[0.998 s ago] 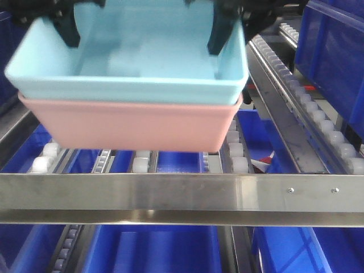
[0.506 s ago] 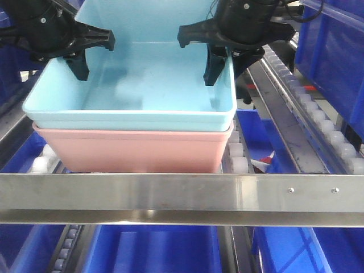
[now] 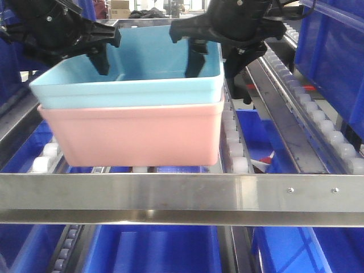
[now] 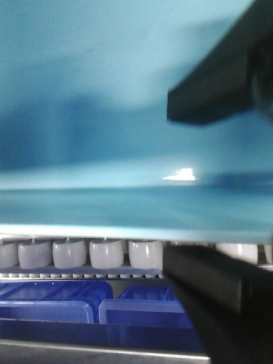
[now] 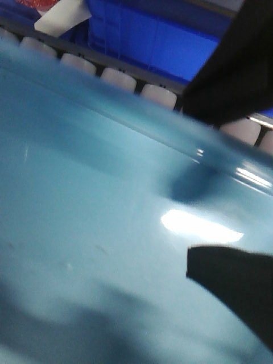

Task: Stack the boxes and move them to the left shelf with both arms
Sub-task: 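Lower the stacked bins onto the roller shelf with both grippers, then open both grippers and lift them off the bin rims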

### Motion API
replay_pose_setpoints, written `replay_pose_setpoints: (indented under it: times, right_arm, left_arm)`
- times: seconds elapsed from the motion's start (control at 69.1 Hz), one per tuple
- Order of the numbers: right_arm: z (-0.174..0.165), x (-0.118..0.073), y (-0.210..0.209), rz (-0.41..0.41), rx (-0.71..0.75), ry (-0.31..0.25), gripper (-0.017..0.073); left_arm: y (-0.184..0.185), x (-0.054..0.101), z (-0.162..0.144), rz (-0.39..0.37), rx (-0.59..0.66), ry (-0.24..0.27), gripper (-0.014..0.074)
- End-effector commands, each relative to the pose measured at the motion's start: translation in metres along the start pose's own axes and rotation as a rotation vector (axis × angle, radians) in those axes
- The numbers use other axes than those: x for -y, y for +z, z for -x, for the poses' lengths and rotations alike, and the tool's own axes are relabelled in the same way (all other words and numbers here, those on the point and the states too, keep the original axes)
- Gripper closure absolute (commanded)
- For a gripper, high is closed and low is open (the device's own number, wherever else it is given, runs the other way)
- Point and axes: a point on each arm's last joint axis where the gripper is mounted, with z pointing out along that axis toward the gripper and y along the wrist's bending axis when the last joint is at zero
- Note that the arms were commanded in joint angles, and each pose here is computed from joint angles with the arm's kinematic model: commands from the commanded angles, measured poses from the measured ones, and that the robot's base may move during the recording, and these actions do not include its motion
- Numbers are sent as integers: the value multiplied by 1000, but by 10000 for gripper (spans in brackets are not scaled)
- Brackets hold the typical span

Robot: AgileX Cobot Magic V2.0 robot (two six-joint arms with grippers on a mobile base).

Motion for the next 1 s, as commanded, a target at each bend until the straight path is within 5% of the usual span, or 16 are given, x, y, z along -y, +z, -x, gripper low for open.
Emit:
replay_pose_setpoints:
  times: [0.0, 0.174, 0.448, 0.723, 0.81, 0.983]
  right_arm:
    - [25, -3, -33, 24, 149, -15, -41]
    - [27, -3, -41, 15, 165, -31, -33]
    - [33, 1, -74, -36, 199, -96, -33]
    - [33, 5, -122, -63, 215, -104, -18]
    - [33, 5, -138, -63, 232, -101, 89]
    - [33, 6, -168, -60, 280, -95, 499]
  left_arm:
    - [-23, 3, 24, -29, 119, 12, 74]
    - [-33, -1, 29, 2, 114, 25, 69]
    - [-66, -7, 48, 55, 130, -3, 74]
    - [-109, -19, 52, 130, 77, -56, 85]
    - [-123, -21, 50, 127, 49, -47, 151]
    - [-152, -21, 47, 77, 25, -23, 408]
